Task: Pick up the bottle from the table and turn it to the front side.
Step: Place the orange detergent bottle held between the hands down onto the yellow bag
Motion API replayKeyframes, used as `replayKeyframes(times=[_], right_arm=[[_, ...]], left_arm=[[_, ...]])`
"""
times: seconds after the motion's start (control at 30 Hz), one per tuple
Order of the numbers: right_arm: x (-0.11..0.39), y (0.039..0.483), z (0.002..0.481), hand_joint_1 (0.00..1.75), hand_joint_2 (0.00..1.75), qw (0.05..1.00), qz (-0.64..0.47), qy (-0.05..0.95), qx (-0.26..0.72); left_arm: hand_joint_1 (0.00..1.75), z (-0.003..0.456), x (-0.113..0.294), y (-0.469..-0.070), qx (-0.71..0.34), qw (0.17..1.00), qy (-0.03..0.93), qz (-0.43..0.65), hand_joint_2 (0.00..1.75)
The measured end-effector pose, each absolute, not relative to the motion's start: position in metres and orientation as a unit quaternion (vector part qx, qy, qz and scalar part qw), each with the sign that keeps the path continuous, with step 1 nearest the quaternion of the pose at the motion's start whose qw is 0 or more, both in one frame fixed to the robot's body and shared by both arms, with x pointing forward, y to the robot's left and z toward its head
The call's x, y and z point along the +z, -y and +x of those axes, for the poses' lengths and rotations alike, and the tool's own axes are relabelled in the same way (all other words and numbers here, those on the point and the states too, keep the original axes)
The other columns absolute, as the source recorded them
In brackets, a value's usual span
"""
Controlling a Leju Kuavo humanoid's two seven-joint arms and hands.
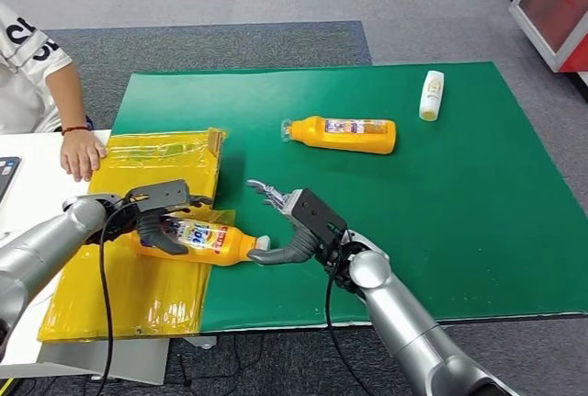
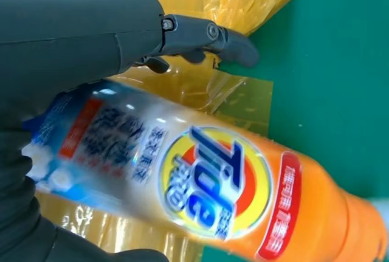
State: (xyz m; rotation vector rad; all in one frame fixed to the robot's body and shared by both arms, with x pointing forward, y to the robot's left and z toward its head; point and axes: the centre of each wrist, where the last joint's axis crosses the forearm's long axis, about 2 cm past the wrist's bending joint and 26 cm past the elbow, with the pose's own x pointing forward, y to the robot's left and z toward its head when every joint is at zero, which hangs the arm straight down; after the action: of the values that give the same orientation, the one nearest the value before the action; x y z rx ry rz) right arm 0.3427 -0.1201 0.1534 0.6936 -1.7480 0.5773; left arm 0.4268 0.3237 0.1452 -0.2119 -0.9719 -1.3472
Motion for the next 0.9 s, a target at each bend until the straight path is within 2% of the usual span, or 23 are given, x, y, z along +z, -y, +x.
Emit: replayKeyframes(times=[0.4, 0.47, 0.57, 0.67, 0.77, 0.9], right_arm=[[0.153, 0.124, 0.339, 0.00, 1.75, 0.560, 0.284, 0.743, 0.233], [0.153, 0.125, 0.337, 0.00, 1.75, 0.554, 0.295, 0.746, 0.223], [0.156, 0.128, 0.334, 0.00, 1.75, 0.535, 0.336, 0.749, 0.201], [0.159, 0.132, 0.330, 0.00, 1.75, 0.516, 0.369, 0.750, 0.186], [0.162, 0.137, 0.328, 0.00, 1.75, 0.502, 0.394, 0.749, 0.177], [0.165, 0.145, 0.324, 0.00, 1.75, 0.488, 0.408, 0.752, 0.171]], left_arm=[[0.00, 0.413, 0.130, -0.319, -0.562, 0.652, 0.493, -0.131, 1.75], [0.00, 0.402, 0.121, -0.315, -0.528, 0.630, 0.533, -0.201, 1.75], [0.00, 0.373, 0.105, -0.302, -0.426, 0.559, 0.607, -0.372, 1.75], [0.00, 0.345, 0.102, -0.286, -0.356, 0.495, 0.635, -0.475, 1.75], [0.00, 0.327, 0.106, -0.277, -0.318, 0.450, 0.659, -0.512, 1.75], [0.00, 0.314, 0.107, -0.278, -0.302, 0.437, 0.689, -0.494, 1.75]])
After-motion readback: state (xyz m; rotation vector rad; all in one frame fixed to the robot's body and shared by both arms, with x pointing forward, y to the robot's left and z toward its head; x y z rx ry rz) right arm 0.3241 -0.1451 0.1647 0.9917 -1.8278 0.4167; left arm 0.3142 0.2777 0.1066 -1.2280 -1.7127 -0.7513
